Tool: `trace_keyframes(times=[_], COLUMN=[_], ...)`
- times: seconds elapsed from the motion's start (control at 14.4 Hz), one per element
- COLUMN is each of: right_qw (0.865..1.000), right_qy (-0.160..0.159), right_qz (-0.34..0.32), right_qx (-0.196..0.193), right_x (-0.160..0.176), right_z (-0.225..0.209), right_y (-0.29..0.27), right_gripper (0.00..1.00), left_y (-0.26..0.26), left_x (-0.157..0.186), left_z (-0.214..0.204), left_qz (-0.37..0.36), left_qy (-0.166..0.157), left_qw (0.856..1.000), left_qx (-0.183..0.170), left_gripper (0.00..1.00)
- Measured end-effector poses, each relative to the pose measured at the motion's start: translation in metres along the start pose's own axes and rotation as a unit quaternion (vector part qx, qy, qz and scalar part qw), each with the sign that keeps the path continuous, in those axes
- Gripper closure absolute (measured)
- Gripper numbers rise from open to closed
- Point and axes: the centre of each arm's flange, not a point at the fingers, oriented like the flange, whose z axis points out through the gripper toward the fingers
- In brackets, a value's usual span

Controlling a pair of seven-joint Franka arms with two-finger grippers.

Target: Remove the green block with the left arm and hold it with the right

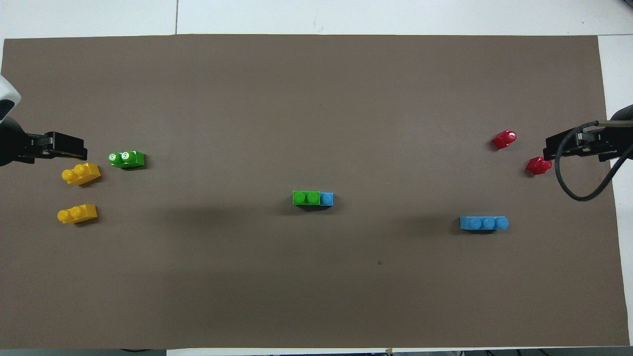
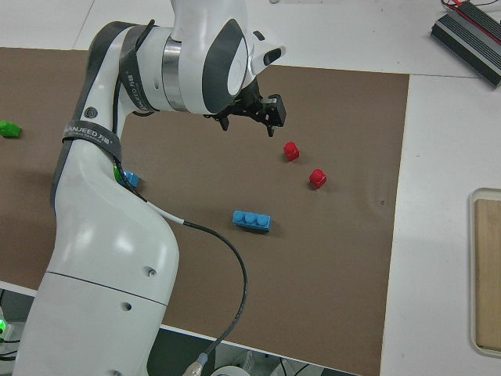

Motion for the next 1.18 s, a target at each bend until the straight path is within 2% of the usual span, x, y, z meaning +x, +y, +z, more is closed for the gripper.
trace_keyframes(times=[0.77,1.18], right_qw=[1.000,1.000], right_qy=[0.000,0.000], right_qz=[-0.001,0.002], right_qx=[0.000,0.000], right_x=[0.000,0.000], right_z=[0.000,0.000], right_y=[-0.001,0.002], right_gripper=[0.00,0.00], left_y=[0.000,0.025], left_x=[-0.002,-0.016], left_z=[0.006,0.027], left_qz=[-0.006,-0.132], left_qy=[-0.006,-0.011], left_qw=[1.000,0.991], left_qx=[0.000,0.001], left_gripper=[0.00,0.00])
